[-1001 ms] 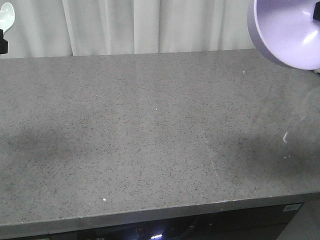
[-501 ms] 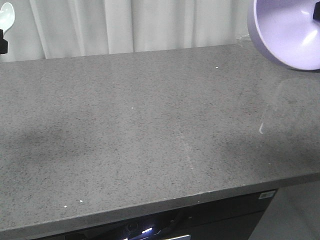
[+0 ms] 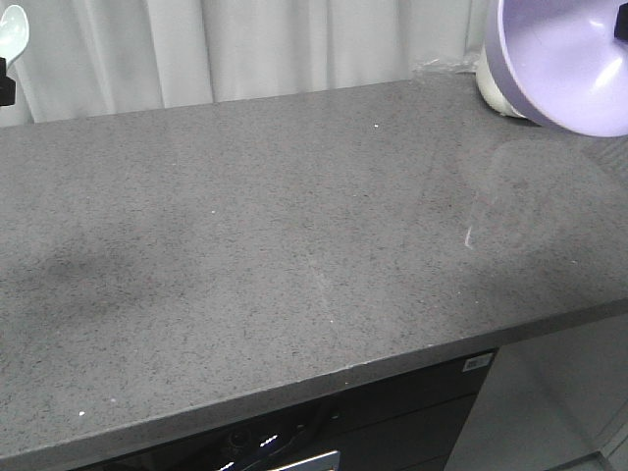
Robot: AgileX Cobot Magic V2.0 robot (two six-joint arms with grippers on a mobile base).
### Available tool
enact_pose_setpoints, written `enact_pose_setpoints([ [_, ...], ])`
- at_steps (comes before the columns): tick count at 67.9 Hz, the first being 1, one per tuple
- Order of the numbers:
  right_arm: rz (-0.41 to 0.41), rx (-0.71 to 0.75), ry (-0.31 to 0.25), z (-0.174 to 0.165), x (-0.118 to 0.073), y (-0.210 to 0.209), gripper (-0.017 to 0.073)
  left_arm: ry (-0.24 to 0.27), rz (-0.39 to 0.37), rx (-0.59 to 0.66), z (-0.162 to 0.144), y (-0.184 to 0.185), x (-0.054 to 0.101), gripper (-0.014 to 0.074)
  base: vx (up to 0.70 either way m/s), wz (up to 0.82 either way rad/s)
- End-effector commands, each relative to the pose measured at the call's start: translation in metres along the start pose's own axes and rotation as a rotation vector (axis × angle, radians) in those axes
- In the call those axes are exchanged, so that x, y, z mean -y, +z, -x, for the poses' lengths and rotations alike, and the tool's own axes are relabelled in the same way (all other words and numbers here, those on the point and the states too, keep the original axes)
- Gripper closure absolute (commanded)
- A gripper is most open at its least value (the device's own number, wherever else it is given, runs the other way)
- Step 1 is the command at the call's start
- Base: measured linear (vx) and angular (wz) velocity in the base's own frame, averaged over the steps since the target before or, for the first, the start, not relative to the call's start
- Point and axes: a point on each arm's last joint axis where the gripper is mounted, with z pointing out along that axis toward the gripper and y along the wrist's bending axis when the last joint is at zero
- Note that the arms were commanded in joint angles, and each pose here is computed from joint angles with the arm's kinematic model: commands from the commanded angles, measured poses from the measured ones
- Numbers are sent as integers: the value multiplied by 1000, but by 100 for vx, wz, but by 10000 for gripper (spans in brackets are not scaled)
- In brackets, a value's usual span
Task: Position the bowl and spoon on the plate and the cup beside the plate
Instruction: 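Turn the base away from the counter holding spoon and bowl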
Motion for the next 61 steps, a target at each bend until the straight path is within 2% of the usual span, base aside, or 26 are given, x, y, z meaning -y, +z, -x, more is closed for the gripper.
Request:
enact_pose_setpoints([
  [1, -9, 103, -4, 15, -6, -12, 562, -3, -5, 108, 11, -16, 6, 601, -2, -16],
  [61, -10, 104, -4, 15, -6, -12, 562, -3, -5, 108, 11, -16, 6, 601, -2, -16],
])
